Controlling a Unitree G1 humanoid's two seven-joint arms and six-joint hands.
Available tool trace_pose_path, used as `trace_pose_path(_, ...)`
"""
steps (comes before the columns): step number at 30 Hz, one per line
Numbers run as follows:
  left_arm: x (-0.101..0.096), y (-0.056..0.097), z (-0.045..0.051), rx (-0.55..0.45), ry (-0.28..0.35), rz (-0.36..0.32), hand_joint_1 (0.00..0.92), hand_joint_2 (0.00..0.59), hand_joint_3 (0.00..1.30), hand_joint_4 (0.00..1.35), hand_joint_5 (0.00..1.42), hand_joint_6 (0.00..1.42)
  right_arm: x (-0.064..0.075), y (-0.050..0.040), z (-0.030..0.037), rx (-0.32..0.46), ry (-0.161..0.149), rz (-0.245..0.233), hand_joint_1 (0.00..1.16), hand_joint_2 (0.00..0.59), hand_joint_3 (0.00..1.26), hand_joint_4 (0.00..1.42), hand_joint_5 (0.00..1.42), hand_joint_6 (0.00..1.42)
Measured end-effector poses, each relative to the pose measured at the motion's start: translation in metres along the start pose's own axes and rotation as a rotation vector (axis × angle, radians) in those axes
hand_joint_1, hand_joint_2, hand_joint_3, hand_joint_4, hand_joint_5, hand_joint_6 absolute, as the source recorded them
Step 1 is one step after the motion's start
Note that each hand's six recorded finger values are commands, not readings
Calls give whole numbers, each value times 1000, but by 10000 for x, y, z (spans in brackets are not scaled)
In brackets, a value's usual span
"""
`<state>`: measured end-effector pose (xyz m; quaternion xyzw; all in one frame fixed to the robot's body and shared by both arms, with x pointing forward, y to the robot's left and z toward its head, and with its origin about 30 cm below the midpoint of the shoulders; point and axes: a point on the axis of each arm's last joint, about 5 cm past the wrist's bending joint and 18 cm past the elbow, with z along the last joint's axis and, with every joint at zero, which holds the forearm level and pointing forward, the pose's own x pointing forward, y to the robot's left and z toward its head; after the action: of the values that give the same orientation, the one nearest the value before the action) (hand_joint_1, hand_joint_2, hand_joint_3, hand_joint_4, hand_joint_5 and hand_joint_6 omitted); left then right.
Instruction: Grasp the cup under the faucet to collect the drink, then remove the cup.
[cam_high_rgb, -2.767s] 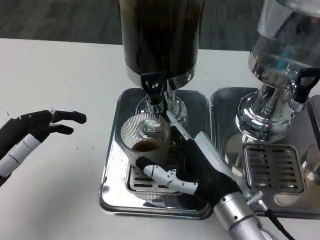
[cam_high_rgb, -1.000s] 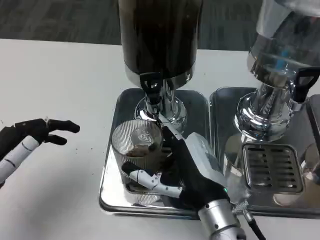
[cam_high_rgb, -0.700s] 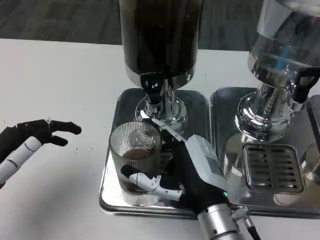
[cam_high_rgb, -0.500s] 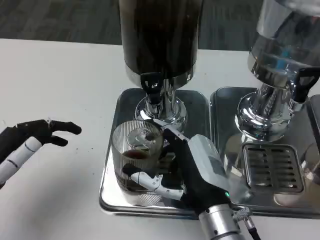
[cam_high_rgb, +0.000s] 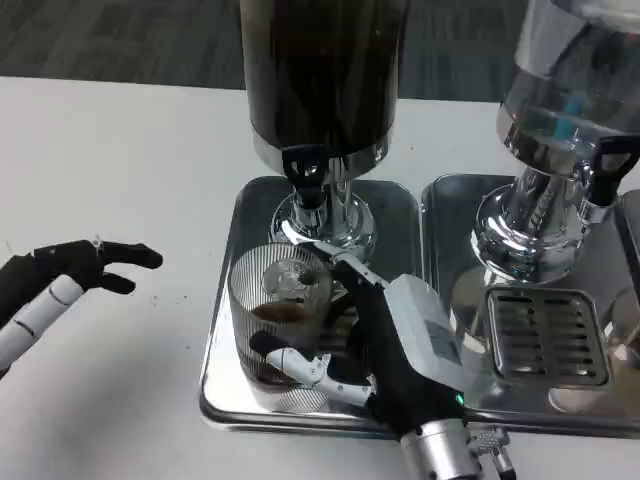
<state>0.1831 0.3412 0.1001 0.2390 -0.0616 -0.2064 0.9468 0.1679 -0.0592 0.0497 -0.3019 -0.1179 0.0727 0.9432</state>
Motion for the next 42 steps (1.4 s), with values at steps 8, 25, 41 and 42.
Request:
trace_pose_path(8,-1,-4,0,1,1,-4,0,195,447,323,205,377,-48,-43,-30,3,18,-35,599,224,386,478,709,1051)
trace_pose_path(25,107,-26,22,11,-19,-45,0,183,435,318,205,377,-124,-180,-90,-8,54,-106,617,233,445,523,766,1082)
trace_pose_path(41,200,-99,46,61,-51,-121,0,183,357,213,168,357,-168,-277,-89,-19,68,-159,667,237,462,550,791,1100)
trace_pose_path(42,202,-101,48,63,-52,-123,0,182,355,211,166,356,-174,-282,-91,-21,70,-161,668,236,462,550,791,1100)
